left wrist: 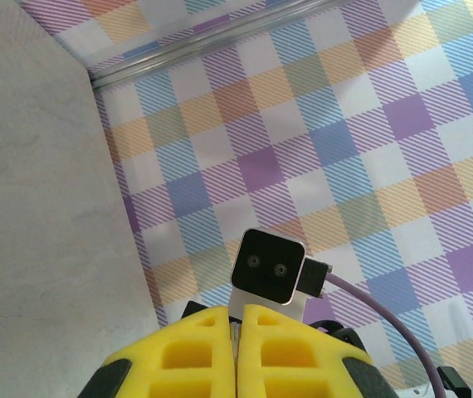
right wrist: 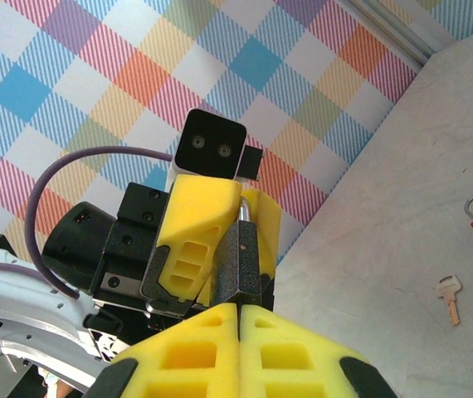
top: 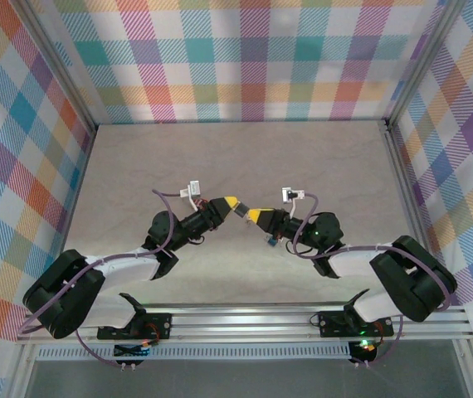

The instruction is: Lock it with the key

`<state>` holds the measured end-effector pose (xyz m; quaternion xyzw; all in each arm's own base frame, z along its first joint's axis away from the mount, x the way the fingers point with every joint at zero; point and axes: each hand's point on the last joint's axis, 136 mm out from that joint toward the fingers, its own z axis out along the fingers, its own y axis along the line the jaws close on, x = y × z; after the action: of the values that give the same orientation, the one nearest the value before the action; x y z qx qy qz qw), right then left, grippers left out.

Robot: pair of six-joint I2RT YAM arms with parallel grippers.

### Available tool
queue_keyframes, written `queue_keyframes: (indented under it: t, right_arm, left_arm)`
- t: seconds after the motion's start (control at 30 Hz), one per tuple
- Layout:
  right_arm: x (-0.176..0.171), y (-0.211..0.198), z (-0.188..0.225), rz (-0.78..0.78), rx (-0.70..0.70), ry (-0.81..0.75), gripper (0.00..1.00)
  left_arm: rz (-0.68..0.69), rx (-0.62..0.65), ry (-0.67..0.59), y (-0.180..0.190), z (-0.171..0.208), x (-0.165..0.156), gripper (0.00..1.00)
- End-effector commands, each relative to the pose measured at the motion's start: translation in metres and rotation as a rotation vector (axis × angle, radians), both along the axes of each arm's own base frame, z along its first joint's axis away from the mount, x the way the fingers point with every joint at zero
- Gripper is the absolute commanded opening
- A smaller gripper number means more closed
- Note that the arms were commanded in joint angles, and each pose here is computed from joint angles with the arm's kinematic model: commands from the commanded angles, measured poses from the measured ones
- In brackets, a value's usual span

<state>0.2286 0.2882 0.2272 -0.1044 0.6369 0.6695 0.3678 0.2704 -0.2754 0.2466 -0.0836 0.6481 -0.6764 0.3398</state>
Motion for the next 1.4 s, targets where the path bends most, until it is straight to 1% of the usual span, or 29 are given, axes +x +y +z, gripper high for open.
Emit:
queue_keyframes:
  t: [0.0,0.53,1.0,1.37]
  right_arm:
    - [-0.024,0.002,-0.006,0.080,-0.020,-0.043,0.00]
    - [-0.036,-0.003,-0.018,0.066,-0.035,-0.027,0.00]
    - [-0.044,-0.005,-0.025,0.068,-0.050,-0.028,0.00]
    - [-0.050,-0.004,-0.026,0.079,-0.052,-0.038,0.00]
  left_arm:
    - [0.097,-0.164,-0.123,0.017,0.060,0.012,0.00]
    - [0.160,-0.202,-0.148,0.029,0.076,0.023,0.00]
    - [0.180,-0.219,-0.157,0.034,0.083,0.029,0.00]
    - [0.192,-0.246,-0.179,0.038,0.097,0.032,0.00]
